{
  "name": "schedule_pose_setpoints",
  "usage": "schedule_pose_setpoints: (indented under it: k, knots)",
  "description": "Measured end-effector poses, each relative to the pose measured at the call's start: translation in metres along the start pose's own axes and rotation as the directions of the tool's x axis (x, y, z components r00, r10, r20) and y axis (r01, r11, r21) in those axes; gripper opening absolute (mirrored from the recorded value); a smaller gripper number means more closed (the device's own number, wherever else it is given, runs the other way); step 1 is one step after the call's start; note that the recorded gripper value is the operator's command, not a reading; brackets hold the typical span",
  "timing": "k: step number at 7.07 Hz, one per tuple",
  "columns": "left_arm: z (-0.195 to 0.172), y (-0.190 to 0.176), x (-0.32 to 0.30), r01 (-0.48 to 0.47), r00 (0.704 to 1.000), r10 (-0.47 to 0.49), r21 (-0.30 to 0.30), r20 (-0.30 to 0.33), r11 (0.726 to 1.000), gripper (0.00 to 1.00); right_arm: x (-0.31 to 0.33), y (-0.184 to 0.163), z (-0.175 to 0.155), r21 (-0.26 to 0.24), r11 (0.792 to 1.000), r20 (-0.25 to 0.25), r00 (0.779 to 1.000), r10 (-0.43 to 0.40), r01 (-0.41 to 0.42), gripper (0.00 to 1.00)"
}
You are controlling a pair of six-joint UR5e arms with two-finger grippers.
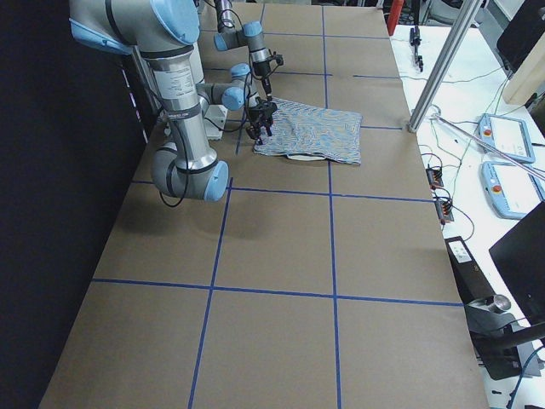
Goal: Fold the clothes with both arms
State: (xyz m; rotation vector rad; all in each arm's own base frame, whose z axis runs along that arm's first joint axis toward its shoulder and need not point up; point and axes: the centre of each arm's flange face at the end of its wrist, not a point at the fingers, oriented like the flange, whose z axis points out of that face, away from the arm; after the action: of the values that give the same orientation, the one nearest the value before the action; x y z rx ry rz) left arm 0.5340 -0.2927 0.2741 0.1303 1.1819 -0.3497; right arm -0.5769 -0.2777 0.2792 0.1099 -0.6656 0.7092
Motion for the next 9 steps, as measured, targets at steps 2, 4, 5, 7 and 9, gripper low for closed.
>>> schedule_pose_setpoints:
  k: [2, 4, 5, 7, 9]
  knots:
    - [0.000, 0.000, 0.001, 0.000, 1.000, 0.000, -0.001, -0.002, 1.000, 0.00, 0.002, 0.005, 0.007, 0.003, 1.000, -0.013, 1.000, -0.010, 0.010, 0.65]
    - [0.000, 0.001, 0.001, 0.001, 1.000, -0.001, -0.003, -0.003, 1.000, 0.00, 0.004, 0.010, 0.012, 0.004, 1.000, -0.023, 0.999, -0.022, 0.022, 0.00]
    - [0.000, 0.002, 0.001, 0.001, 1.000, -0.001, -0.004, -0.003, 1.000, 0.00, 0.003, 0.010, 0.011, 0.003, 1.000, -0.022, 0.999, -0.025, 0.025, 0.00]
    - [0.000, 0.002, 0.002, 0.001, 1.000, -0.001, -0.004, -0.004, 1.000, 0.00, 0.001, 0.011, 0.009, 0.001, 1.000, -0.019, 0.999, -0.030, 0.030, 0.00]
    - [-0.001, 0.002, 0.005, 0.002, 1.000, -0.002, 0.000, -0.009, 1.000, 0.00, -0.001, 0.012, 0.007, -0.002, 1.000, -0.013, 0.999, -0.030, 0.030, 0.00]
